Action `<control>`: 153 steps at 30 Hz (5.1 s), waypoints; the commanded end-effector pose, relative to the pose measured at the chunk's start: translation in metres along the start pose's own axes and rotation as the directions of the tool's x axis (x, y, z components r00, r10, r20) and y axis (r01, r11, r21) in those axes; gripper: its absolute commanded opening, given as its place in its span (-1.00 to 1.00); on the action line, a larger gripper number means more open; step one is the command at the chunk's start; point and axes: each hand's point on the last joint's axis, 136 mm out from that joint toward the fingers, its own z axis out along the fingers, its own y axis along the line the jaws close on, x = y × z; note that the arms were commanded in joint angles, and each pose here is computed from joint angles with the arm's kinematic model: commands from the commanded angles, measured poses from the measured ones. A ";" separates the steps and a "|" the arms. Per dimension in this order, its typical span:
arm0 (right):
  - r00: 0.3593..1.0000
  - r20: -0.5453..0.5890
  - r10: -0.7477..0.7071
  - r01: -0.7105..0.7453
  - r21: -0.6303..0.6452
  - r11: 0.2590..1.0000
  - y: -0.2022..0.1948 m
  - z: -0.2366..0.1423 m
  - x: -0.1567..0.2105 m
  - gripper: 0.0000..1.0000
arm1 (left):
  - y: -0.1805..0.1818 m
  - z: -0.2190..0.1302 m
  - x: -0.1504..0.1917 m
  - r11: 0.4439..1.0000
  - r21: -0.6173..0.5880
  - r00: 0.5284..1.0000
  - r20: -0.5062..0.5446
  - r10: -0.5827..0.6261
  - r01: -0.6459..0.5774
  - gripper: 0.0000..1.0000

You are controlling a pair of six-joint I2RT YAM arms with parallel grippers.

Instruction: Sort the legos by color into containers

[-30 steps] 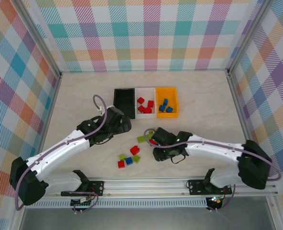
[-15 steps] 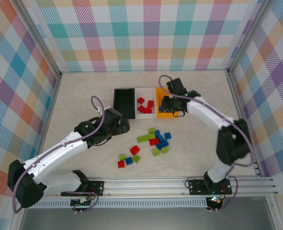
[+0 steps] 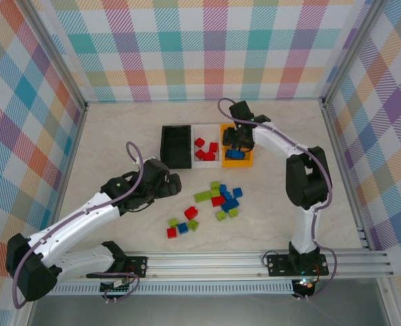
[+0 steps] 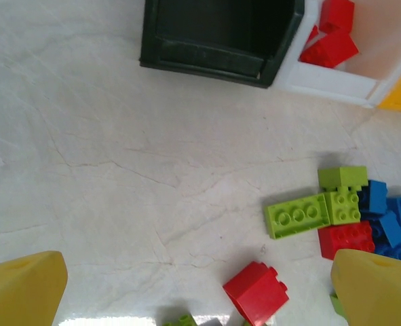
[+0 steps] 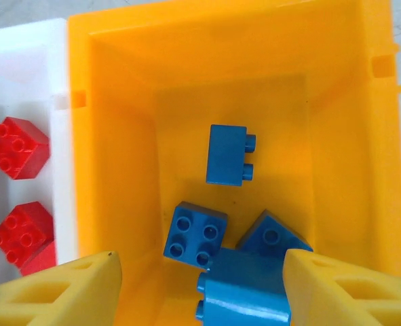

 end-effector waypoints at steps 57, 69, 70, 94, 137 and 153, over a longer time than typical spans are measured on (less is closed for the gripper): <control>0.998 0.064 -0.026 0.028 -0.042 0.999 -0.019 -0.051 0.062 0.25 | 0.034 0.088 0.116 0.925 -0.224 0.897 -0.393 0.202 -0.307 -0.39; 0.997 0.077 -0.022 0.028 -0.080 0.996 -0.016 -0.062 0.066 0.25 | 0.001 0.040 -0.032 0.979 -0.189 0.996 -0.045 0.075 -0.082 -0.43; 0.997 0.074 -0.023 0.028 -0.078 0.997 -0.017 -0.062 0.068 0.25 | -0.003 0.043 -0.050 0.981 -0.186 0.998 -0.020 0.058 -0.060 -0.43; 0.911 0.018 -0.411 0.384 -0.395 0.834 0.052 -0.141 0.227 0.30 | -0.033 0.178 -0.158 0.952 -0.306 0.998 -0.066 -0.022 0.001 0.18; 0.493 -0.129 -0.860 0.795 -0.334 0.506 0.130 -0.093 0.400 -0.31 | 0.026 -0.076 -0.121 0.984 -0.056 0.944 0.299 -0.142 0.166 1.00; 0.904 0.212 -0.372 0.404 -0.136 0.904 0.081 -0.119 0.118 -0.44 | 0.028 -0.025 -0.072 0.983 -0.029 0.973 0.146 -0.177 0.183 1.00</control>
